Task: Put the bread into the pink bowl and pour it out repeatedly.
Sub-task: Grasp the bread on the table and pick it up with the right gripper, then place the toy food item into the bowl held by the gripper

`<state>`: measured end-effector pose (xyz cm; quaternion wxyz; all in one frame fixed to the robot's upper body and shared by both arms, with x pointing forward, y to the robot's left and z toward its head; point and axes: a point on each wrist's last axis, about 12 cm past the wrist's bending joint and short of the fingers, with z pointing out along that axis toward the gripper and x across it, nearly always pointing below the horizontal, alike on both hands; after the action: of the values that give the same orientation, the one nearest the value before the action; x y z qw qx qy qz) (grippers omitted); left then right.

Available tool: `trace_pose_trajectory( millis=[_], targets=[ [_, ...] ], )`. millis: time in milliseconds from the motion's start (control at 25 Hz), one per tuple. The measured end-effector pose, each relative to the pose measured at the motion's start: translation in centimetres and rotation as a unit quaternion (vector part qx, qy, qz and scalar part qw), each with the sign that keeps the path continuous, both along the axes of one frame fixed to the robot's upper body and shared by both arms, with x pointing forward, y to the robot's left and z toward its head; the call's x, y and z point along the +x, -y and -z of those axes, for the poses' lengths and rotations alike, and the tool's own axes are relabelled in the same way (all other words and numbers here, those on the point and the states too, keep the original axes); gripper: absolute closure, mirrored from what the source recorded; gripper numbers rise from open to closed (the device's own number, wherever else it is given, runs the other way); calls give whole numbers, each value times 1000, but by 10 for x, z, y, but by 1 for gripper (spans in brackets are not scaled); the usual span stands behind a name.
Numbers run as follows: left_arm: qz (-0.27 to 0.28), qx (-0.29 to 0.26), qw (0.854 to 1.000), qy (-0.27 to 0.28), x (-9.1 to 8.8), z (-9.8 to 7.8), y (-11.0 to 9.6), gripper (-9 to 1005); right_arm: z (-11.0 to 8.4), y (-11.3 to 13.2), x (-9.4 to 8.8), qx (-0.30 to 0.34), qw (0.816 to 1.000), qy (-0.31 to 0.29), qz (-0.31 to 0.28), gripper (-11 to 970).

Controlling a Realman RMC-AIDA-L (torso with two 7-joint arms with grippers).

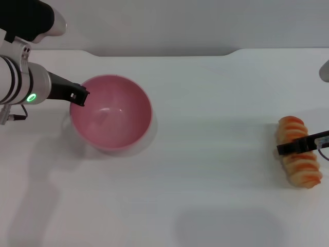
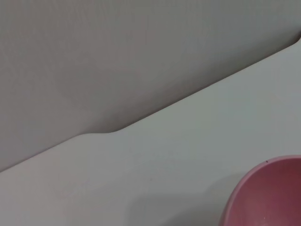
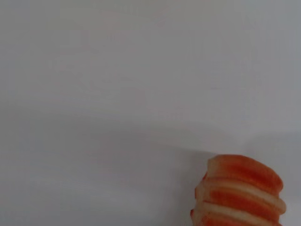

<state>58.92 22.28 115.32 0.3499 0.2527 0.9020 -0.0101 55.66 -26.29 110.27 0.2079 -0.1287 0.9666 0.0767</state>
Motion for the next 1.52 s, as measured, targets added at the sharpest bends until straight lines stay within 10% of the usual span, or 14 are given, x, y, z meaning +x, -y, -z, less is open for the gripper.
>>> trace_pose_trajectory(
  millis=[680, 1280, 1520],
  targets=[
    [3, -4, 1000, 1, 0, -1, 3, 952, -13, -11, 2, -12, 999, 18, -48, 359],
    [47, -8, 999, 4, 0, -4, 36, 953, -102, -92, 28, 74, 973, 152, -157, 473],
    [66, -18, 998, 17, 3, -11, 52, 953, -107, -113, 28, 88, 964, 173, -182, 523]
  ],
)
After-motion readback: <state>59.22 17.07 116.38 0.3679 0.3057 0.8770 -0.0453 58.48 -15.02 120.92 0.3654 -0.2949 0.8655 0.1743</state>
